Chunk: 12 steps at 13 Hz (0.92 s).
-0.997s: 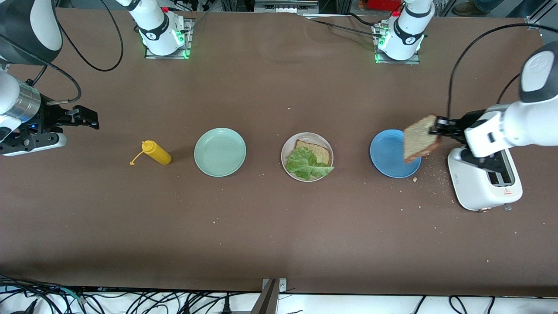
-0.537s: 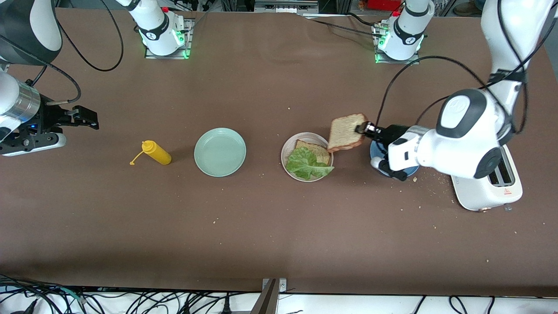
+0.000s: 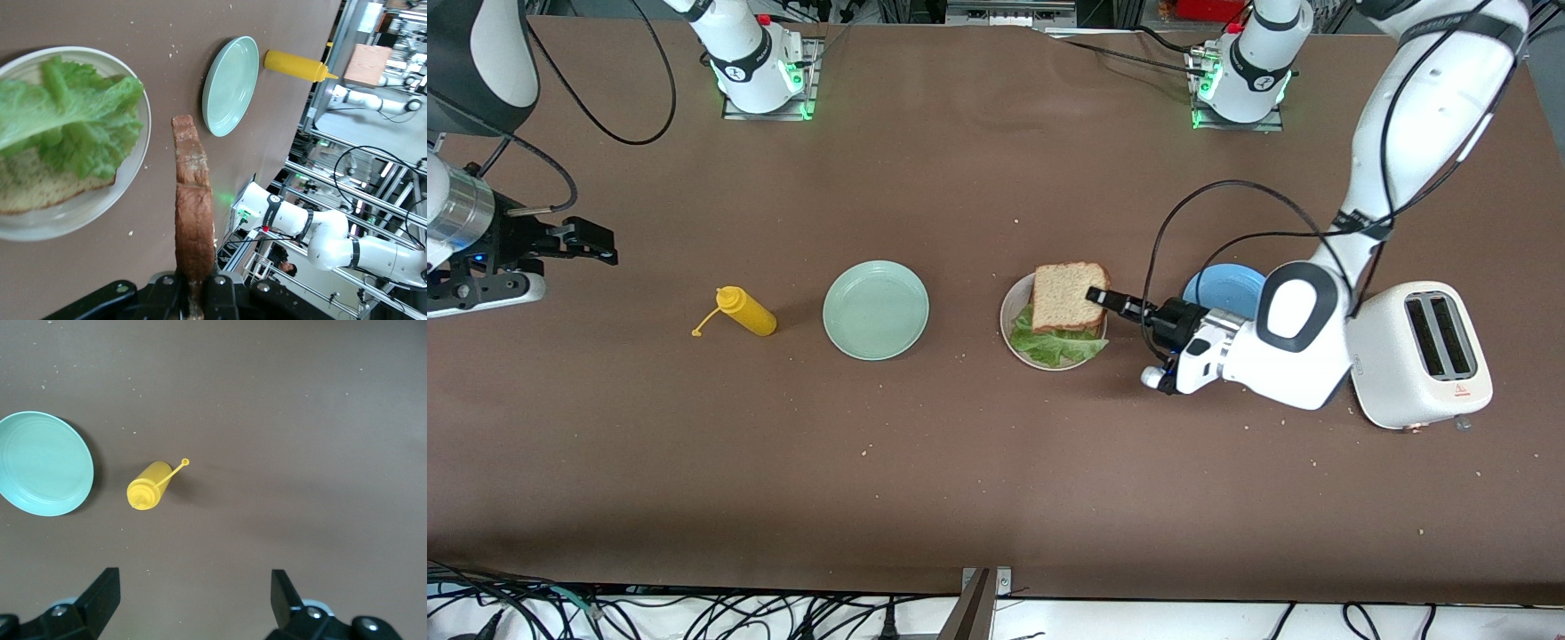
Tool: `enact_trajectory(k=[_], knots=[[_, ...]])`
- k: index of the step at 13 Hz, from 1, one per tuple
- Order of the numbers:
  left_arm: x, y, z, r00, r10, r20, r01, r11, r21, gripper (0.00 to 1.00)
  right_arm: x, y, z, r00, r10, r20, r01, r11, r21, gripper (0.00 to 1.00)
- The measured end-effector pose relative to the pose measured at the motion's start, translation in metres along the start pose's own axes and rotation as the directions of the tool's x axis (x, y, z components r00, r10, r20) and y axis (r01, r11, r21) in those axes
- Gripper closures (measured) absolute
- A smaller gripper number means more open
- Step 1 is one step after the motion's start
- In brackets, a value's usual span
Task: Make sandwich in beige plate with both arms
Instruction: 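Lower the bread onto the lettuce and open the left gripper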
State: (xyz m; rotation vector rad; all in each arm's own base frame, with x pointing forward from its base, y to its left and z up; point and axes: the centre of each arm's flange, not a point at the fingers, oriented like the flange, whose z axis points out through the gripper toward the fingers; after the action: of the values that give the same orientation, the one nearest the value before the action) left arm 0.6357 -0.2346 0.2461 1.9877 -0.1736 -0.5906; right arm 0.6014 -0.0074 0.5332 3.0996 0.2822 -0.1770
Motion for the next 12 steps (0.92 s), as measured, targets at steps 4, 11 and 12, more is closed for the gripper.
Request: enact_trajectory(k=[4, 11, 12], knots=[[0.02, -0.06, 0.025, 0.995, 0.088, -0.042, -0.091, 0.994, -0.059, 0.92, -0.001, 0.005, 0.001, 1.0, 0.009, 0.001, -0.009, 1.0, 0.001, 0.0], [0.025, -0.076, 0.032, 0.991, 0.126, -0.049, -0.129, 0.989, -0.072, 0.42, 0.0, 0.005, 0.001, 1.0, 0.009, -0.001, -0.009, 1.0, 0.001, 0.0], [0.025, -0.076, 0.03, 0.99, 0.128, -0.053, -0.132, 0.989, -0.071, 0.3, 0.0, 0.006, 0.001, 1.0, 0.009, -0.003, -0.009, 1.0, 0.001, 0.0]])
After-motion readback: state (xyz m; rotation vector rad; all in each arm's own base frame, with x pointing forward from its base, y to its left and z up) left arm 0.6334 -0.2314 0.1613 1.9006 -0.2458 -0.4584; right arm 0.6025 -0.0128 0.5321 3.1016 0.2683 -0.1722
